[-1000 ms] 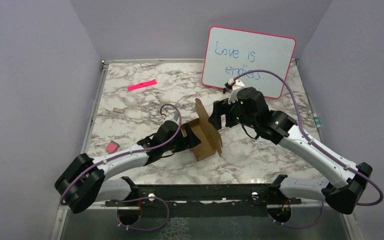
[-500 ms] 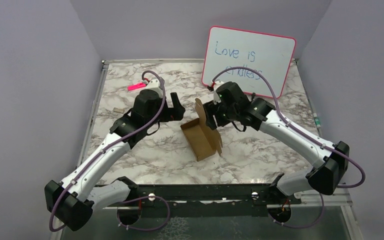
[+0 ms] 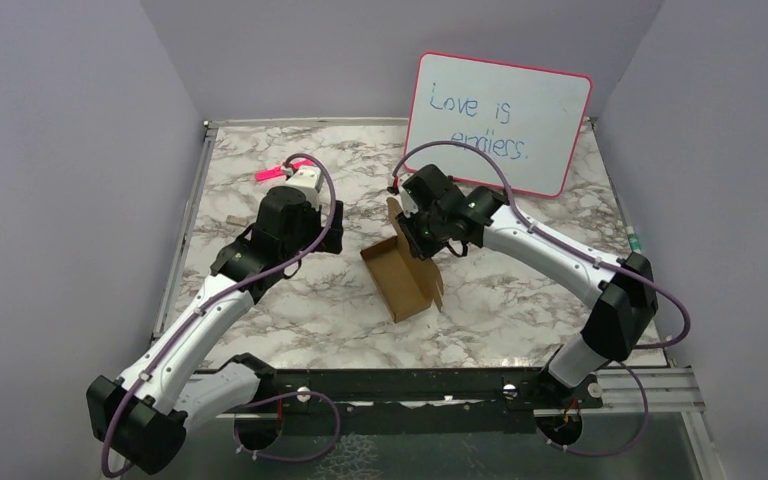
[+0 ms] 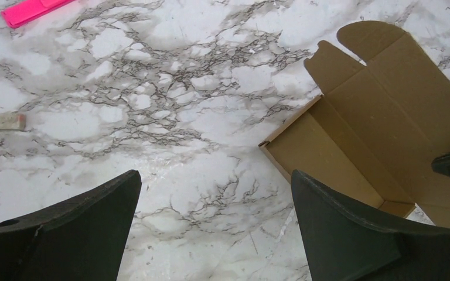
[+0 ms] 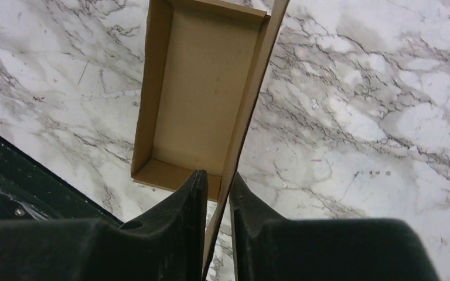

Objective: Fold the paper box

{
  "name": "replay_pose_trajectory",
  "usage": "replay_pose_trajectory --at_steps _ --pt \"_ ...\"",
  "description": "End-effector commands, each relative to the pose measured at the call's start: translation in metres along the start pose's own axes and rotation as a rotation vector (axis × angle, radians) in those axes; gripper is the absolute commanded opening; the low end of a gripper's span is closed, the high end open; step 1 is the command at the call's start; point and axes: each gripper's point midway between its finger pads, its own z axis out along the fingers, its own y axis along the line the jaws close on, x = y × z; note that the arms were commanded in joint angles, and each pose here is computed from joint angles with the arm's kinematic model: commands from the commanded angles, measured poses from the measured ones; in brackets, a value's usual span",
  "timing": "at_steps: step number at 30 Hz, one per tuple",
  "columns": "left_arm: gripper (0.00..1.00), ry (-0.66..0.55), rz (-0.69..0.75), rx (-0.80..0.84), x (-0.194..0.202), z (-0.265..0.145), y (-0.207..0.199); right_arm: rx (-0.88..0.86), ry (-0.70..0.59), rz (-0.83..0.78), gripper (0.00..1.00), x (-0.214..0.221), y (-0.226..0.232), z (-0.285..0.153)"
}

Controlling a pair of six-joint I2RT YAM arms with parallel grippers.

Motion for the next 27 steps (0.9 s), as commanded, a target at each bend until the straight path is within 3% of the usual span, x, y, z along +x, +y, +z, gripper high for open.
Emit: replay_pose_trajectory --at_steps 1,7,14,23,27 --pt "0.99 -0.060 0.016 -0.029 -0.011 -0.012 0.011 -0.106 0.033 -0.113 0.22 -0.005 0.017 0.002" --pt "0.99 -0.085 0.005 -0.064 -0.012 -0.017 0.022 -0.201 -0.013 -0.289 0.08 -0.022 0.029 0.005" --pt "0.99 -0.083 0.011 -0.061 -0.011 -0.014 0.024 -0.384 -0.015 -0.599 0.08 -0.022 0.047 0.016" --pt "0.99 -0.077 0.015 -0.032 -0.008 -0.011 0.022 -0.368 0.050 -0.782 0.09 -0.028 0.029 0.040" --pt "0.99 -0.067 0.017 -0.023 -0.007 -0.008 0.021 -0.351 0.059 -0.814 0.14 -0.038 0.025 0.044"
